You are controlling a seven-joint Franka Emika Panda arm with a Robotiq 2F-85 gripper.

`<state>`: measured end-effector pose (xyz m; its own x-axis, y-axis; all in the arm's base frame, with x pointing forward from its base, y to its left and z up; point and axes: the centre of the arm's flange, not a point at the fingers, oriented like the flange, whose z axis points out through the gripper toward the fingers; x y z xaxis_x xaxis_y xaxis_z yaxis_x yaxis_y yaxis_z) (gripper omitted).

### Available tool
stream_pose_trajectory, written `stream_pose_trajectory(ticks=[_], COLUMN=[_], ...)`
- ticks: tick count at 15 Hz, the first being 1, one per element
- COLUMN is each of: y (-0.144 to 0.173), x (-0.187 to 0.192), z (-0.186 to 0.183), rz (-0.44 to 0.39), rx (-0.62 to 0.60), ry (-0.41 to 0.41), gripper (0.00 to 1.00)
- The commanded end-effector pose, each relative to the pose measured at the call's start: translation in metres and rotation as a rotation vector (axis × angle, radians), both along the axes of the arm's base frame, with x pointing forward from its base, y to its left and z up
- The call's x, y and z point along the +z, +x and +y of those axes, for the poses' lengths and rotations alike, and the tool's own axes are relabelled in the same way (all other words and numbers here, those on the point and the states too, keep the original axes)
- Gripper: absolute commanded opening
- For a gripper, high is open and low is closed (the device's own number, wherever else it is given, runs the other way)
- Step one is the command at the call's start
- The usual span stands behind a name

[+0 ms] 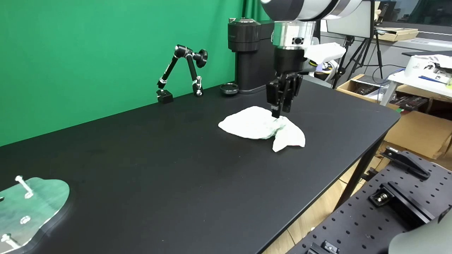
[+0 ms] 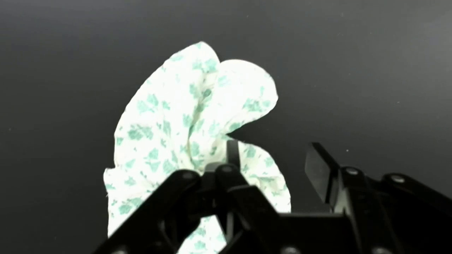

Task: Unhang the cloth and put it on the table

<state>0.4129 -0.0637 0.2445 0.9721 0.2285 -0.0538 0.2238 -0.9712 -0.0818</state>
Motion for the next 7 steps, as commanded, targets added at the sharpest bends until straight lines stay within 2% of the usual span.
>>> stream_pose_trajectory(ticks=[1, 3, 7], y=[-0.006, -0.007, -0.009], x=[0.014, 0.018, 0.025], z=[0.010, 0.014, 0.019], rz=[0.084, 0.102, 0.122], rx=[-0.089, -0.109, -0.121], ry=[0.008, 0.001, 0.002], gripper=[0.85, 0.98, 1.00])
